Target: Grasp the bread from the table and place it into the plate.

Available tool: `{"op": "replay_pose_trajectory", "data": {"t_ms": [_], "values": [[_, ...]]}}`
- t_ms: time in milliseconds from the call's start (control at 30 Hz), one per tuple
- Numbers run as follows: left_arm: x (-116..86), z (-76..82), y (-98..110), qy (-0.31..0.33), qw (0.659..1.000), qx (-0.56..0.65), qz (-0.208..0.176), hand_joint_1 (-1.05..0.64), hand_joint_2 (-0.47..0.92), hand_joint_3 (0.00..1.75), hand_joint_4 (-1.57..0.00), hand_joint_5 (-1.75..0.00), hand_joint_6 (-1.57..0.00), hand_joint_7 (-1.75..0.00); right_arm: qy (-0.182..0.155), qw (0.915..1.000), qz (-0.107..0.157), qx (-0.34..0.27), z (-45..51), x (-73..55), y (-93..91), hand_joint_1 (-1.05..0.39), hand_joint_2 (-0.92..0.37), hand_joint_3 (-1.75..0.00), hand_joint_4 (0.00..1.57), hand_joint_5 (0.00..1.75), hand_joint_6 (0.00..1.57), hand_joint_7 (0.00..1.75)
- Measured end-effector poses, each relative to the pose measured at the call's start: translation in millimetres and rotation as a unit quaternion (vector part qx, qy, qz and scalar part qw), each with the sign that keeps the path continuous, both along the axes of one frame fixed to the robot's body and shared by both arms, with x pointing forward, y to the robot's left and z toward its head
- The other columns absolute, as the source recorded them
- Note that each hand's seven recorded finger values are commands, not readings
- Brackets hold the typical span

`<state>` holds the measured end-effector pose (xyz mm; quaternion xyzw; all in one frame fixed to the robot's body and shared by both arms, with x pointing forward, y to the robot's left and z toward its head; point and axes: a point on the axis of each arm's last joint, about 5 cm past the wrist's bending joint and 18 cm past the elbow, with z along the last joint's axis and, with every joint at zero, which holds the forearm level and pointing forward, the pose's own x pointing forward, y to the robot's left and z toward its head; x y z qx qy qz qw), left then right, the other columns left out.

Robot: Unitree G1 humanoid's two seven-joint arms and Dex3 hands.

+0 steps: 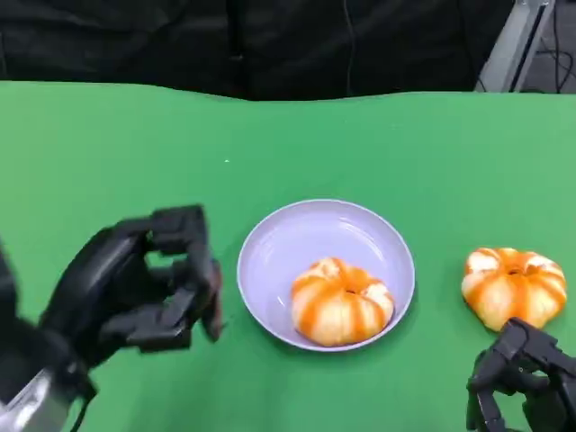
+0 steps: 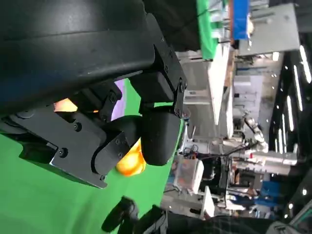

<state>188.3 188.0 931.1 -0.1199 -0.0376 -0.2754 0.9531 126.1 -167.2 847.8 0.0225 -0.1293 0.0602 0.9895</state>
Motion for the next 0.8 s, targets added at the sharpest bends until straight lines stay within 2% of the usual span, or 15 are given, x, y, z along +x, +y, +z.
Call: {"op": "replay_pose_trajectory", "data": {"t_ms": [100, 267, 367, 500, 633, 800], "values": [[-19, -16.0, 14, 0.031, 0.999, -0.010, -0.004, -0.08, 0.59, 1.18, -0.90, -1.75, -0.83, -1.67, 0.000, 1.0000, 0.000, 0.000, -0.6, 1.0, 0.0, -0.15, -0.48, -1.33, 0.86, 1.75, 0.76, 1.59], [-41, -39.6, 29, 0.085, 0.996, -0.030, 0.013, -0.07, 0.59, 1.20, -0.88, -1.75, -0.83, -1.64, 0.003, 1.0000, 0.001, 0.000, -2.4, 2.4, 0.1, -0.15, -0.48, -1.32, 0.86, 1.75, 0.76, 1.59], [-48, -51.6, 36, 0.099, 0.994, -0.031, 0.020, -0.06, 0.63, 1.15, -0.89, -1.75, -0.81, -1.67, 0.001, 1.0000, 0.001, -0.001, -3.0, 2.5, -0.3, -0.15, -0.48, -1.32, 0.86, 1.75, 0.76, 1.59], [-58, -68.2, 44, 0.120, 0.992, -0.030, 0.038, -0.09, 0.70, 1.00, -0.89, -1.75, -0.79, -1.69, 0.002, 1.0000, -0.001, -0.005, -3.2, 2.6, -3.0, -0.15, -0.48, -1.31, 0.86, 1.75, 0.77, 1.59], [-61, -77.8, 48, 0.131, 0.990, -0.039, 0.045, -0.10, 0.70, 0.98, -0.91, -1.75, -0.79, -1.71, 0.002, 1.0000, -0.001, -0.004, -3.5, 2.5, -3.4, -0.16, -0.49, -1.31, 0.87, 1.75, 0.78, 1.59], [-62, -81.2, 49, 0.134, 0.988, -0.053, 0.050, -0.11, 0.73, 0.91, -0.89, -1.75, -0.80, -1.65, 0.002, 1.0000, 0.001, -0.004, -4.0, 2.2, -3.6, -0.15, -0.49, -1.31, 0.87, 1.75, 0.78, 1.58]]}}
